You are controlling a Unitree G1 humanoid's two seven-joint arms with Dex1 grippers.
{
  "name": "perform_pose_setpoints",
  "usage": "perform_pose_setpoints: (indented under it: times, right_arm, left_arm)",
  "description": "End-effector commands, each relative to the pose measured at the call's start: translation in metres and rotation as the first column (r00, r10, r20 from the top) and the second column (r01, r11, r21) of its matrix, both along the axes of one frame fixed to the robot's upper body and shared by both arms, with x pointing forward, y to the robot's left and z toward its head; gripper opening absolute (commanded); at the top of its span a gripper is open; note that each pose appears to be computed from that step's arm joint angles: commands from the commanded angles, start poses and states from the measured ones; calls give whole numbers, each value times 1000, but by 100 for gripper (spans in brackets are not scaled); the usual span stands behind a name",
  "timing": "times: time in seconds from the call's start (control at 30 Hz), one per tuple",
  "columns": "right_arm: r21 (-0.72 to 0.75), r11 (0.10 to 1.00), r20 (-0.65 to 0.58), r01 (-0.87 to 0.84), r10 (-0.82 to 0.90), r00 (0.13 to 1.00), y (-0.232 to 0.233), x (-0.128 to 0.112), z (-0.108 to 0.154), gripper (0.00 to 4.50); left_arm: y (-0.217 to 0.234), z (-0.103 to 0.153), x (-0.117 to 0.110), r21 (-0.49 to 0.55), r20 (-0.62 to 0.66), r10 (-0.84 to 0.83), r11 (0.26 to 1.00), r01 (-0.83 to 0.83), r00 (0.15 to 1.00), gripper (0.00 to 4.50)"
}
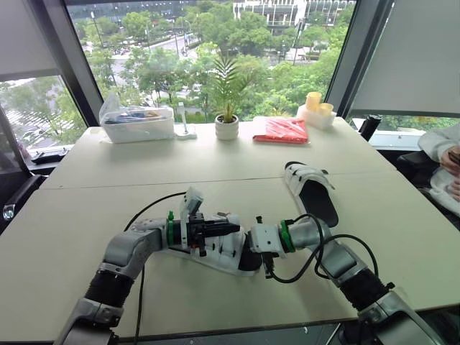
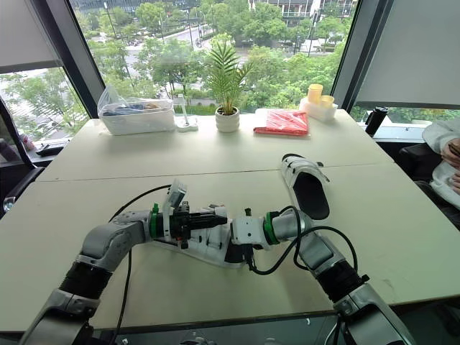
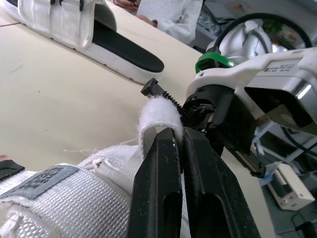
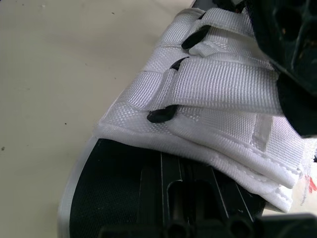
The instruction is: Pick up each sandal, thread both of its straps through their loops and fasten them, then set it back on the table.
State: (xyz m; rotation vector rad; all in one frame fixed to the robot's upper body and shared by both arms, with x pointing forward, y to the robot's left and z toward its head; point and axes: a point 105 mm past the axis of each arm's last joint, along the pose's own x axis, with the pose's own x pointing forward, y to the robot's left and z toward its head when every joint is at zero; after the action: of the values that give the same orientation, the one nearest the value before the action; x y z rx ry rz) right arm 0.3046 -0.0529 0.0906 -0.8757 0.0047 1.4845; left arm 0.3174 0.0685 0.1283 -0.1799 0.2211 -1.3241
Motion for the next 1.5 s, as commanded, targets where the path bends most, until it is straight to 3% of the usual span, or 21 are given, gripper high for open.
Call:
perform_pose_setpoints:
  times: [0.03,0.17,0.33,0.43,0.67,0.7,0.83,1.0,1.1,1.5]
  right_arm:
    - [-83,996,-71,-18,12,997,-4,-10,-25,0]
    - [-83,996,-72,-15,9,997,-5,-10,-25,0]
    - [-82,997,-72,-12,6,997,-5,-10,-25,0]
    - [-81,997,-72,-9,3,997,-6,-10,-25,0]
    - [-80,997,-71,0,-6,997,-7,-10,-25,0]
    - [-80,997,-71,0,-6,997,-7,-10,-25,0]
    - [-79,997,-72,1,-6,997,-7,-10,-25,0]
    - [-77,997,-71,1,-6,997,-6,-10,-25,0]
    - [-77,997,-72,1,-7,997,-6,-10,-25,0]
    - [-78,997,-71,5,-10,997,-7,-11,-26,0]
  left_arm:
    - [-3,17,12,-17,113,9,1000,-7,994,5]
    - [-8,13,15,-8,114,-12,1000,13,993,5]
    - [-10,-8,24,91,71,13,996,-19,997,5]
    - [-9,-9,27,95,24,26,995,-28,999,102]
    - [-9,-4,44,168,68,110,978,-120,992,433]
    - [-10,-1,47,175,82,119,976,-132,989,443]
    - [-17,8,57,204,143,135,965,-162,981,443]
    - [-19,51,79,97,171,214,968,-233,962,443]
    - [-19,68,79,87,197,161,980,-181,967,443]
    - [-7,35,58,302,140,-148,948,100,979,443]
